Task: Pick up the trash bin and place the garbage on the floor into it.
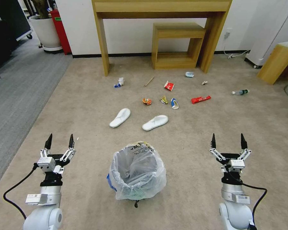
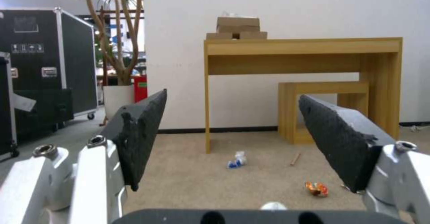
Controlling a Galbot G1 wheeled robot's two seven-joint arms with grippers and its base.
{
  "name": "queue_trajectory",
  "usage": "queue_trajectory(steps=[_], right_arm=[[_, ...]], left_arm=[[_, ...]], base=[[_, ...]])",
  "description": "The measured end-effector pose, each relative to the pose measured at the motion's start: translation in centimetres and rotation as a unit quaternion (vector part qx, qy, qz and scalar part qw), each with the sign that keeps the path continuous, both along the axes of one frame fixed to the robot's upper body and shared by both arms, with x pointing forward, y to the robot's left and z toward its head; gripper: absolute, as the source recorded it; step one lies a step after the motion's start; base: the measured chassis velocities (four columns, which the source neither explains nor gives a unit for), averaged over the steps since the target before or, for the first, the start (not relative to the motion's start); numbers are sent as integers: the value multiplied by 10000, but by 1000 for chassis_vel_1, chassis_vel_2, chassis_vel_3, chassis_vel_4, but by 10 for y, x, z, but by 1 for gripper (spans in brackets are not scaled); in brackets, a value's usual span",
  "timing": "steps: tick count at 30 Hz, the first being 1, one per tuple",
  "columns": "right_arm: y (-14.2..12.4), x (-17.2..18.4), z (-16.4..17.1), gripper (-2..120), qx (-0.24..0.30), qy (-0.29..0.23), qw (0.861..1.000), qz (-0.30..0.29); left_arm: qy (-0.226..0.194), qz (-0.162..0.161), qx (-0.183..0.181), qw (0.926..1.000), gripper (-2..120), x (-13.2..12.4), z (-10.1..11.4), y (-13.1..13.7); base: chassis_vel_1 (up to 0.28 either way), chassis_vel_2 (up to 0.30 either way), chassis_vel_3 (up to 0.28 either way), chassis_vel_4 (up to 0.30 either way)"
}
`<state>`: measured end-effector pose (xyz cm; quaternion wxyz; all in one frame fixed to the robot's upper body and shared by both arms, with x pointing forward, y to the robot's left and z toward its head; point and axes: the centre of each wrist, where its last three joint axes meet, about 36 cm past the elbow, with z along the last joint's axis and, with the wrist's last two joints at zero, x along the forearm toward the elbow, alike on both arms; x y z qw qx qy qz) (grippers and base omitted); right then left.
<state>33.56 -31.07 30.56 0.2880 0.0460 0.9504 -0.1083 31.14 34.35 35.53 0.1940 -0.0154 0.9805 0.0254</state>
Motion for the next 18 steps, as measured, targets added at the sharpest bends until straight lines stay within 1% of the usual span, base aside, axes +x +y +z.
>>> queue_trajectory(steps=[18], right_arm=[[0,-1,3,100,-28,-57,10000,34]], left_arm=[[7,-31,-10,10000,78,0,0,-2]], base=[[0,0,0,0]])
